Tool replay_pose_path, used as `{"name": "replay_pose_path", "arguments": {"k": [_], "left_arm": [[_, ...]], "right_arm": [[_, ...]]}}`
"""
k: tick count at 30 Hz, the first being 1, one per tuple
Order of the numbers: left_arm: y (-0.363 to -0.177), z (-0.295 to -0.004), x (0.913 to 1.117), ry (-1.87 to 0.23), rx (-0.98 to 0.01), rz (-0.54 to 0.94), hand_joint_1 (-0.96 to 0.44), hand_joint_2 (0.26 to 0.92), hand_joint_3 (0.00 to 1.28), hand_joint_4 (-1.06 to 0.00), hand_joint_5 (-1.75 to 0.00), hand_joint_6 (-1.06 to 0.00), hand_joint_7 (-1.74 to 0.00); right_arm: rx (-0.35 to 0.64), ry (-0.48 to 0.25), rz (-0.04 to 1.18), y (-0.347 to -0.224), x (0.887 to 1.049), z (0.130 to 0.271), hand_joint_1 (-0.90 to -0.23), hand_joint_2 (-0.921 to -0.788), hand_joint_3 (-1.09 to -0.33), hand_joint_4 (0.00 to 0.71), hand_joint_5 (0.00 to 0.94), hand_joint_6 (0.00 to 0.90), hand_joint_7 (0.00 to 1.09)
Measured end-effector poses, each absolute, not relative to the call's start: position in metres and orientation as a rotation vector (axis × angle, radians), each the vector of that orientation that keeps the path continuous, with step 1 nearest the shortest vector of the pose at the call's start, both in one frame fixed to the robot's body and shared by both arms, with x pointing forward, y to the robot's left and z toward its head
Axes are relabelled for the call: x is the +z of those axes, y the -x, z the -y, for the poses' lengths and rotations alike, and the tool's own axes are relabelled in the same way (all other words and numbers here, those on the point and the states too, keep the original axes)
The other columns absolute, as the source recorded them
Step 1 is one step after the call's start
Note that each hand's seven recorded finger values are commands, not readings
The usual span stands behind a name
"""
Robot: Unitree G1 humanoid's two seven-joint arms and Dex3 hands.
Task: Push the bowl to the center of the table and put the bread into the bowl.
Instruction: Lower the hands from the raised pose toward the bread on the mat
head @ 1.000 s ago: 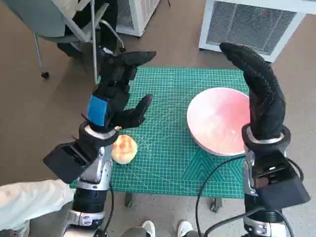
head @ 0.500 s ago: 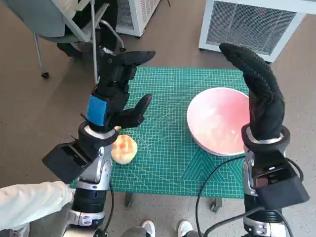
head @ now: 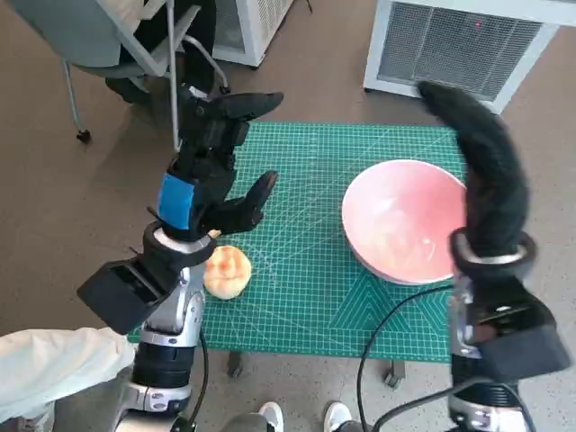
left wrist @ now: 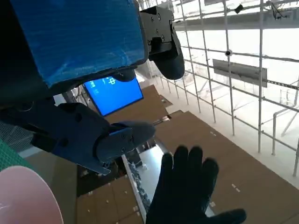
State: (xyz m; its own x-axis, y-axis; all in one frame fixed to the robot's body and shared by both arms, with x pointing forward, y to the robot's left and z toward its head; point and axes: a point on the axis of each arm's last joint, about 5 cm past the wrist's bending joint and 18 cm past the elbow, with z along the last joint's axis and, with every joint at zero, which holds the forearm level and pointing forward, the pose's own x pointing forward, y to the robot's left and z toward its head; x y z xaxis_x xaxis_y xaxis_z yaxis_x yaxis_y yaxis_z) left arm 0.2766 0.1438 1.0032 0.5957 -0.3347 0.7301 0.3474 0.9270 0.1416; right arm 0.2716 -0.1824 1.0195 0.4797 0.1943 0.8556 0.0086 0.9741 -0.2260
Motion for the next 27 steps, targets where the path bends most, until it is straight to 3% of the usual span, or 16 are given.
{"name": "replay_pose_path", "arguments": {"k": [11,20,27], "left_arm": [[-0.277,-0.146,1.003,0.013,-0.394,0.845,-0.31,0.717,0.72,0.0,-0.87,0.0,-1.06],[-0.277,-0.146,1.002,0.014,-0.395,0.839,-0.3,0.716,0.73,0.0,-0.87,0.0,-1.06],[-0.277,-0.146,1.002,0.016,-0.394,0.84,-0.3,0.713,0.73,0.0,-0.86,0.0,-1.06]], "right_arm": [[-0.154,0.226,0.966,-0.268,0.995,0.24,-0.537,-0.921,-0.746,0.279,0.001,0.034,0.63],[-0.386,0.241,0.785,-0.267,0.96,0.268,-0.535,-0.921,-0.779,0.256,0.0,0.026,0.61],[-0.469,0.218,0.615,-0.266,0.935,0.281,-0.508,-0.921,-0.8,0.251,0.0,0.048,0.56]]}}
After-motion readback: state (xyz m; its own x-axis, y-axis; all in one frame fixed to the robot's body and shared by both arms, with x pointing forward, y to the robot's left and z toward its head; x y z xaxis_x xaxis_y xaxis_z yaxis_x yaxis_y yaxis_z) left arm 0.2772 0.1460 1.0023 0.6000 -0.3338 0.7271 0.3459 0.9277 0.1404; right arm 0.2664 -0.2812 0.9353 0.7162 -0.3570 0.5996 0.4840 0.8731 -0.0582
